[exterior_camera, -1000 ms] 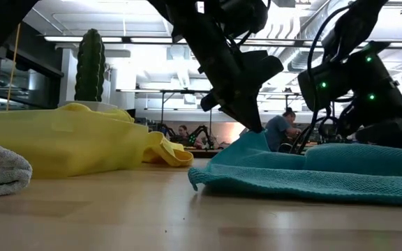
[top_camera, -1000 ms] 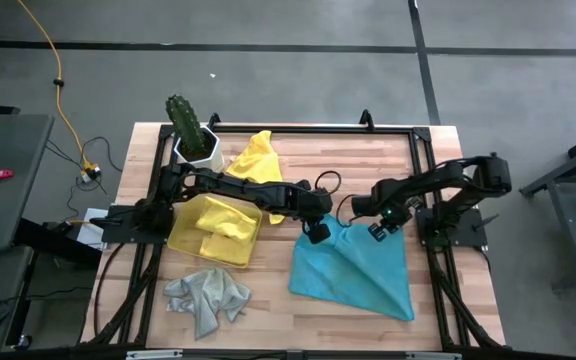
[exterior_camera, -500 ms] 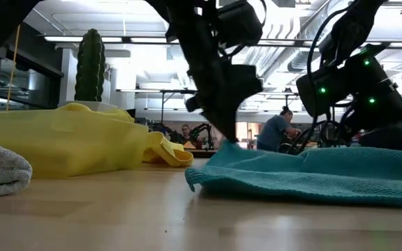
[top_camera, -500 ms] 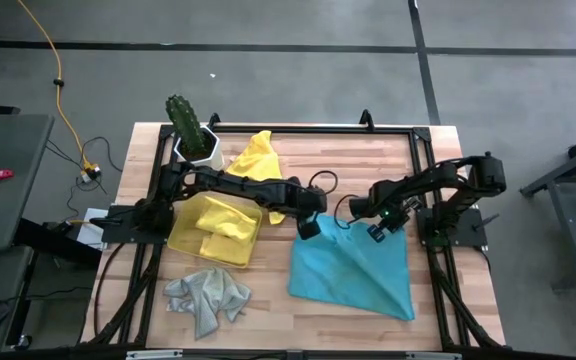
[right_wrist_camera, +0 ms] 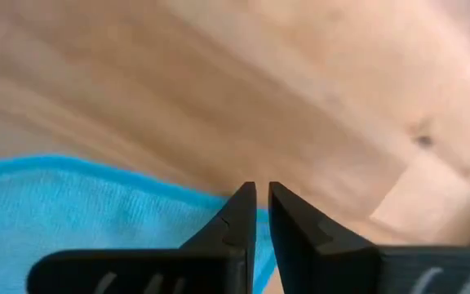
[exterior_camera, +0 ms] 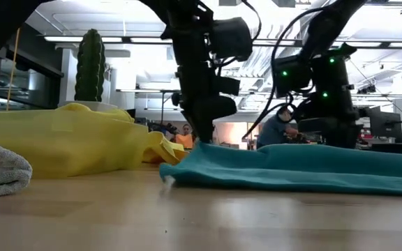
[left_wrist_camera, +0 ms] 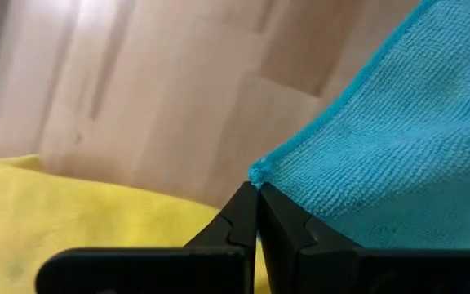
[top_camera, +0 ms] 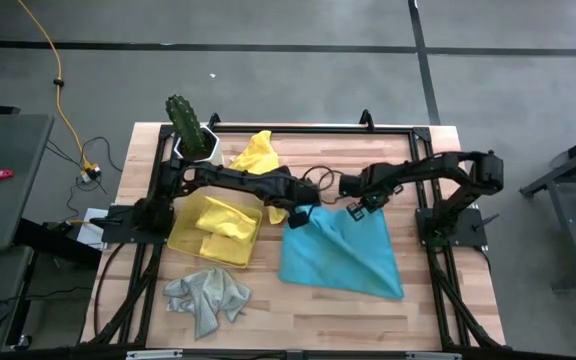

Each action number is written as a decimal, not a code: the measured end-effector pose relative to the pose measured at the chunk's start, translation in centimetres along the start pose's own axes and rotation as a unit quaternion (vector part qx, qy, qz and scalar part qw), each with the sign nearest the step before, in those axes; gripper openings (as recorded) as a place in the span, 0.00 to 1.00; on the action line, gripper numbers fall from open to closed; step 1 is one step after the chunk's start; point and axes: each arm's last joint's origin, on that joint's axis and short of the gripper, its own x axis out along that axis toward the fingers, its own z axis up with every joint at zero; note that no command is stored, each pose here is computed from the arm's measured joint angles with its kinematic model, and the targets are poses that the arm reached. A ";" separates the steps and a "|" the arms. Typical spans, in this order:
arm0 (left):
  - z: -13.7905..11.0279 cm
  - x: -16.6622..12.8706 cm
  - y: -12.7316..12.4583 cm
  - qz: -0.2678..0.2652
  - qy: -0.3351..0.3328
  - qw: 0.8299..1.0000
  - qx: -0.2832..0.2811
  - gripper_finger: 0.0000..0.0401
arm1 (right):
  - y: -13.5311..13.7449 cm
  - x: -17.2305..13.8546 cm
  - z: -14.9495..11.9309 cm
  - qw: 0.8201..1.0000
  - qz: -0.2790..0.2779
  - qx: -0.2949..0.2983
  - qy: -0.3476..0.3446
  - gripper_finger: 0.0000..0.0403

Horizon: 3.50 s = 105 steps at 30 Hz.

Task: Fold microfiber towels
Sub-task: Fold the blue microfiber towel

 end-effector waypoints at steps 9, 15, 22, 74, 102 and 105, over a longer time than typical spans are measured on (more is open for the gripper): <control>0.5 0.4 1.9 0.001 -0.002 1.000 -0.029 0.00 | -2.2 -1.2 0.2 1.000 -0.014 -0.013 0.011 0.22; 0.6 0.3 1.6 -0.029 -0.001 0.998 -0.052 0.00 | -3.1 -1.6 -0.9 0.999 0.025 0.011 0.025 0.41; 0.8 0.1 0.8 -0.050 -0.019 0.997 -0.061 0.00 | -4.0 1.0 -2.6 0.994 0.051 0.078 0.053 0.47; 0.9 -0.2 0.0 -0.109 -0.017 0.992 -0.066 0.00 | -3.9 1.6 -1.8 0.989 0.066 0.131 0.028 0.32; 2.6 -3.6 5.3 -0.068 -0.102 0.990 -0.065 0.00 | -8.2 -7.0 -8.1 0.964 0.187 0.116 -0.147 0.00; 2.6 -4.8 5.9 -0.057 -0.121 0.990 -0.037 0.00 | -8.7 -7.8 -9.3 0.954 0.225 0.098 -0.173 0.00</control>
